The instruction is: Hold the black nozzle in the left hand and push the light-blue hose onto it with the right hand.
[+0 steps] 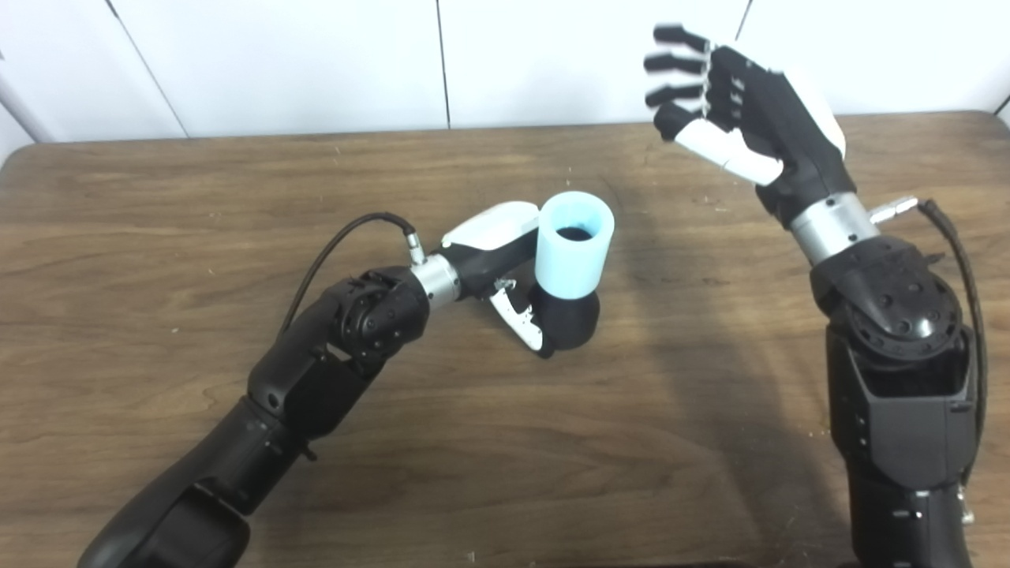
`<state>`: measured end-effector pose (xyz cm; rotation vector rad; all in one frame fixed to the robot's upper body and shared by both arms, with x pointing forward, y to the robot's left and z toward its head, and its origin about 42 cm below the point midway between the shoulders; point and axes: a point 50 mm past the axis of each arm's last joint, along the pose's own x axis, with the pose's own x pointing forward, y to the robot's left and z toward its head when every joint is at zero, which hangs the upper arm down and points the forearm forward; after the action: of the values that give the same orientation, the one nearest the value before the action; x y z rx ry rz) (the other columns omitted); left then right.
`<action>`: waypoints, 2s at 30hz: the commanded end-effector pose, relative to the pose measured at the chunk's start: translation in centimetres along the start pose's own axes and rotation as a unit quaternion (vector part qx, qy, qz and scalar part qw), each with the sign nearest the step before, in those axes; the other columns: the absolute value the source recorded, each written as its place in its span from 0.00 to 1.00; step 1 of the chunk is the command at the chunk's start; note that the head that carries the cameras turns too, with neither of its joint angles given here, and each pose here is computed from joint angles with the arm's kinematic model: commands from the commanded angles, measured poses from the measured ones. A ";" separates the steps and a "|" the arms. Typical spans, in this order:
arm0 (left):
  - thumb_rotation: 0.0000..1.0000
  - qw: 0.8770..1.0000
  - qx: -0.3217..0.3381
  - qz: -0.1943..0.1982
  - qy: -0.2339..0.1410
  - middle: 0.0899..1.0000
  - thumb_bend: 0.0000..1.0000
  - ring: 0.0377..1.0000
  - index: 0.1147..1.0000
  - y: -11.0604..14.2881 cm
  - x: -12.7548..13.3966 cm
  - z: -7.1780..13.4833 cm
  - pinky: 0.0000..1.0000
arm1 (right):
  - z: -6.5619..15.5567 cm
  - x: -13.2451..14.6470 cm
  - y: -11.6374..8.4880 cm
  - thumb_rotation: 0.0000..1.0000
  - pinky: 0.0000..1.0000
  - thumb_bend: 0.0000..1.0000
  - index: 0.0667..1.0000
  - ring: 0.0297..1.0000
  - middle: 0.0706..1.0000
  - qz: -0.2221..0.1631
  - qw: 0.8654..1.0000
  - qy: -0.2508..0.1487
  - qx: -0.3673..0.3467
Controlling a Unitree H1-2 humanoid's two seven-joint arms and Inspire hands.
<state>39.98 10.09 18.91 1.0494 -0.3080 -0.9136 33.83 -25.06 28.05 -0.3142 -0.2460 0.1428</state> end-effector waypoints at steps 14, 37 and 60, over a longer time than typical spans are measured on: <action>0.07 0.996 -0.017 -0.070 0.047 0.67 0.84 0.71 0.69 -2.6 -1.0 -2.2 0.96 | -1.9 -0.3 0.6 0.51 0.48 0.57 0.74 0.61 0.70 0.014 0.999 0.039 0.010; 0.28 0.993 0.021 -0.031 0.114 1.00 1.00 1.00 1.00 0.2 -2.4 -3.2 1.00 | -1.9 -0.3 0.4 0.53 0.49 0.59 0.76 0.61 0.71 0.028 0.999 0.038 0.009; 0.00 0.859 -0.331 0.382 0.079 0.60 0.48 0.60 0.63 4.2 -9.7 -2.9 0.51 | -3.7 -1.4 0.3 0.51 0.50 0.54 0.75 0.62 0.71 -0.001 0.997 0.061 0.053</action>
<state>37.88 20.37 20.81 0.3382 -0.1283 -0.1958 33.17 -25.95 22.88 -0.2271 -0.0687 0.1433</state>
